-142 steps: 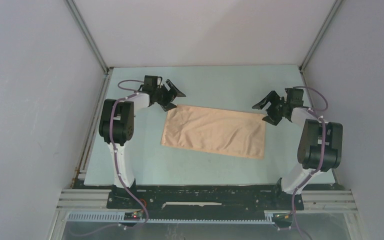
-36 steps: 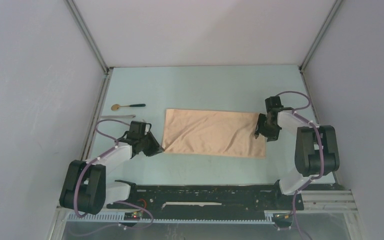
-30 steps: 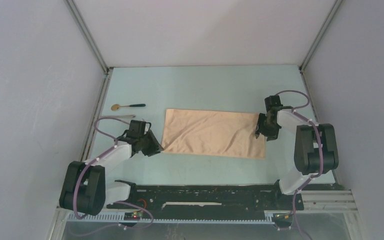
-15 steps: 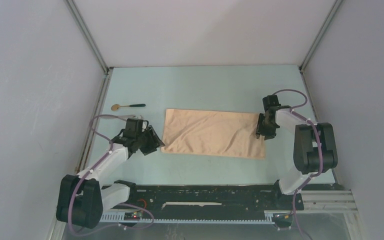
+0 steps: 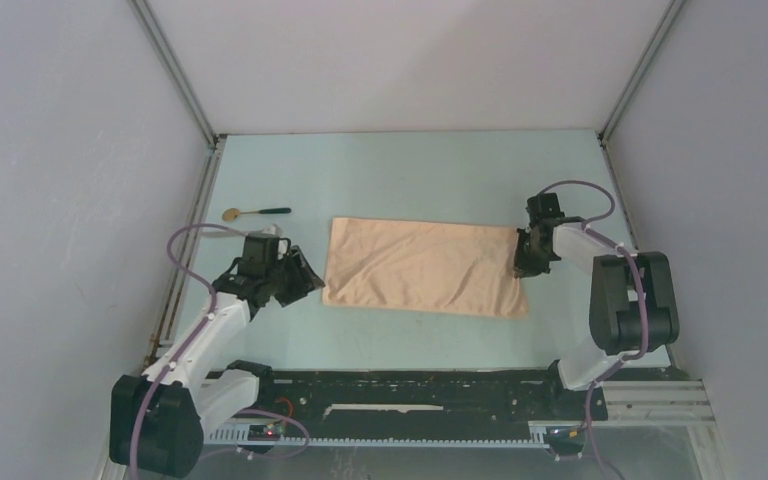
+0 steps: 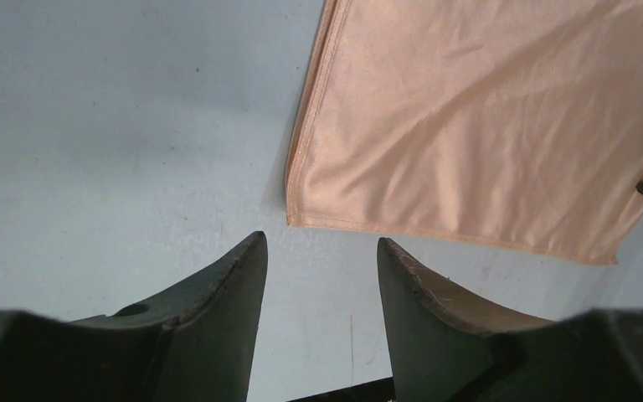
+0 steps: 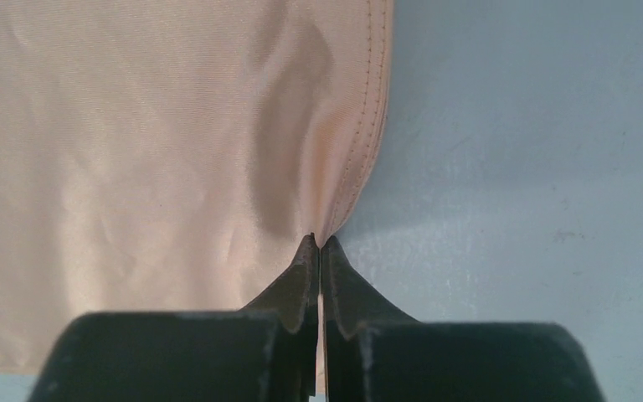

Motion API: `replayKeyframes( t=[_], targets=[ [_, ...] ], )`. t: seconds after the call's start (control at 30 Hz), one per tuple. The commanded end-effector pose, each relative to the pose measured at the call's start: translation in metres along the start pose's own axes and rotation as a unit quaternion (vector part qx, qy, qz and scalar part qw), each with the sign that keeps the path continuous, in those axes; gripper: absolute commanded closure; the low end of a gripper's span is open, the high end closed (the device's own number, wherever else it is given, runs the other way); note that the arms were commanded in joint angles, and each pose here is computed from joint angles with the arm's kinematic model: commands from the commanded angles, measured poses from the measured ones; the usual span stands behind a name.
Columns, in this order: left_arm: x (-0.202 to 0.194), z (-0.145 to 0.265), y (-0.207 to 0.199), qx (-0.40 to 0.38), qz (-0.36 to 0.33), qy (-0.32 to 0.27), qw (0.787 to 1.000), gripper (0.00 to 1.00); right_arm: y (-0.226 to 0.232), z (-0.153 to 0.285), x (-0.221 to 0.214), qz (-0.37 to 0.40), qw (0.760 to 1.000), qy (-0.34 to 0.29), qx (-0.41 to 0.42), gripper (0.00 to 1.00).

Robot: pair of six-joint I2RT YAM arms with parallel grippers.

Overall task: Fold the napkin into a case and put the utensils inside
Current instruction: Pick up the rectangle-folded napkin from the center of the board.

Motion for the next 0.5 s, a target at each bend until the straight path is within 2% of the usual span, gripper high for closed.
replayKeyframes(
  t=[0.0, 0.47],
  targets=[
    [0.015, 0.005, -0.008, -0.013, -0.012, -0.012, 1.0, 0.42, -0.002, 0.015, 0.011, -0.023, 0.999, -0.028, 0.029, 1.0],
    [0.009, 0.004, -0.017, -0.045, -0.005, -0.001, 0.999, 0.42, -0.04, 0.018, 0.036, -0.09, 0.994, -0.061, 0.012, 1.0]
  ],
)
Point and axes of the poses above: each gripper's point midway between its finger pads, its own z axis back along the fingers, its own y axis along the line the jaws close on, x = y × z, the point moved 2 cm from there along z, back along the fingers, and after that the axes turned 14 degrees about -z, right-handed, at the moved point
